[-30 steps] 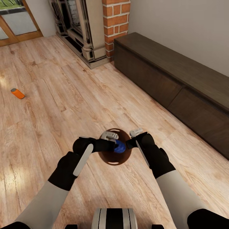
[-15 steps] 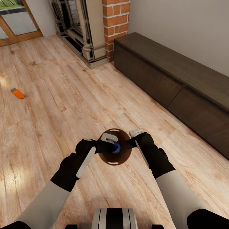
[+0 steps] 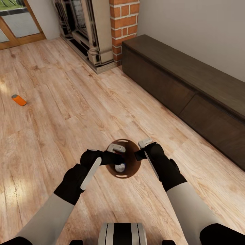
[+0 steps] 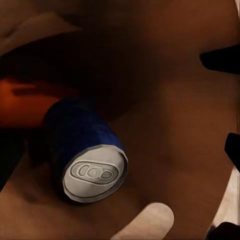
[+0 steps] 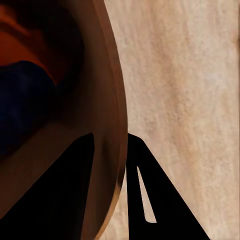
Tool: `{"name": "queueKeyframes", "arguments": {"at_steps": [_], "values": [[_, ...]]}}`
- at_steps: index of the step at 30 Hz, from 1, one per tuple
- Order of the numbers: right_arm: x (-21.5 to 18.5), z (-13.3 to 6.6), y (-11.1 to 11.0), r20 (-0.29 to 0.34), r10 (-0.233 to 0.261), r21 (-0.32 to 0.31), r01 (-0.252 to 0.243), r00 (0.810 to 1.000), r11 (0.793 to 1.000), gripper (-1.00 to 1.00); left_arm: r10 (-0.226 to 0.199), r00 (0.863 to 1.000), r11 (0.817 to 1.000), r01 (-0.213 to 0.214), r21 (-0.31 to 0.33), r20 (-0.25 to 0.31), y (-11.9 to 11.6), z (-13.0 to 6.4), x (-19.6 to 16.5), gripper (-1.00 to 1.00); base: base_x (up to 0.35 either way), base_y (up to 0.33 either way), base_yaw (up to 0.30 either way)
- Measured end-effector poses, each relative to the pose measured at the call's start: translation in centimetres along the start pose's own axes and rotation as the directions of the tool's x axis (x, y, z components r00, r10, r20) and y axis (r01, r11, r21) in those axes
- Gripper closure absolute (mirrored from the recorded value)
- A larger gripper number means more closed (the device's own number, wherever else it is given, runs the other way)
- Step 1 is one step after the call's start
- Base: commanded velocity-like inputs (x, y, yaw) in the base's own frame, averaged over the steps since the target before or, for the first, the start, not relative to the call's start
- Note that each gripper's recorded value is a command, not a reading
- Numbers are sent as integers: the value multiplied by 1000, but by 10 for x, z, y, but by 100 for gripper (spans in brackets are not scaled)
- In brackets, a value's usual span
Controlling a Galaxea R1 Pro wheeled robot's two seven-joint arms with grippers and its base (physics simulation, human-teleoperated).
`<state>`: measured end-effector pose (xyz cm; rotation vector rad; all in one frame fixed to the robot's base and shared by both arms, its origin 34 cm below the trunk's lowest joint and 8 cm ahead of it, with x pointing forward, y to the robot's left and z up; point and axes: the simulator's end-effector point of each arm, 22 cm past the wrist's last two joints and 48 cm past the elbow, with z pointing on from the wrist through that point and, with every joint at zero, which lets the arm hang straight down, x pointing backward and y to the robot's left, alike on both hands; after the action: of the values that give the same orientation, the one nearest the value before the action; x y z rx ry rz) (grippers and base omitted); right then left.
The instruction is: Put the three can of soda from the living room inside the tash can in the kitchen.
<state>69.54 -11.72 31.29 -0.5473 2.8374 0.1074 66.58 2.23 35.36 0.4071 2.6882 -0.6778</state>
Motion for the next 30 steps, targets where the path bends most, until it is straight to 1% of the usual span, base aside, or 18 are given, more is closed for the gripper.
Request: {"name": "queueKeyframes", "arguments": {"at_steps": [2,3,4,6,8,10,11,12,13,14,15,17,19,20,21,22,23,30], "values": [[-3,-2,-1,9,0,3,0,1000,1000,100,11,1000,1000,-11,2,10,0,-3,-4,-100,0,0,0],[-3,-2,-2,8,1,3,-1,1000,1000,100,33,999,999,-33,1,27,-1,-7,-10,-100,0,0,0],[-2,-2,-2,8,1,3,-1,1000,1000,100,37,999,999,-38,18,39,-6,-11,-15,-100,0,0,0],[-2,-2,-3,7,2,7,-2,1000,1000,100,53,994,996,-59,70,96,-21,-27,-35,-100,0,0,0],[-2,-2,-4,7,3,9,-3,1000,1000,100,43,990,996,-53,70,137,-11,-44,-50,-100,0,0,0],[-2,-2,-5,7,6,7,-6,1000,1000,100,7,986,998,-18,64,167,12,-64,-61,-100,0,0,0],[-2,-2,-6,7,12,5,-12,1000,1000,100,-37,980,996,21,81,194,33,-84,-69,-100,0,0,0],[-1,-2,-7,7,13,6,-13,1000,1000,100,-59,977,995,41,89,207,42,-93,-72,-100,0,0,0],[-1,-2,-8,6,13,9,-13,1000,1000,100,-72,974,994,52,93,217,51,-100,-74,-100,0,0,0],[-1,-2,-9,6,13,12,-14,1000,1000,100,-90,968,993,71,89,235,73,-115,-76,-100,0,0,0],[0,-2,-11,6,13,15,-13,1000,1000,100,-105,963,992,86,88,249,87,-125,-78,-100,0,0,0],[0,-1,-13,5,14,18,-14,1000,1000,100,-144,940,989,126,75,309,135,-164,-84,-100,0,0,0],[1,-1,-14,4,17,18,-17,1000,1000,100,-185,908,983,177,57,375,176,-201,-89,-100,0,0,0],[1,-1,-14,3,18,17,-18,1000,1000,100,-192,887,980,194,38,420,195,-221,-92,-100,0,0,0],[2,-1,-16,2,21,16,-21,1000,1000,100,-183,872,981,194,23,454,204,-230,-96,-100,0,0,0],[3,-1,-18,1,21,19,-21,1000,1000,100,-171,865,982,189,9,472,209,-234,-98,-100,0,0,0],[5,-1,-23,-1,25,21,-25,1000,999,100,-121,855,979,187,-81,505,232,-234,-88,-100,0,0,0],[21,-2,-68,16,-7,131,5,1000,991,100,-135,884,973,203,-107,448,229,-197,-59,-100,0,0,0]]}}
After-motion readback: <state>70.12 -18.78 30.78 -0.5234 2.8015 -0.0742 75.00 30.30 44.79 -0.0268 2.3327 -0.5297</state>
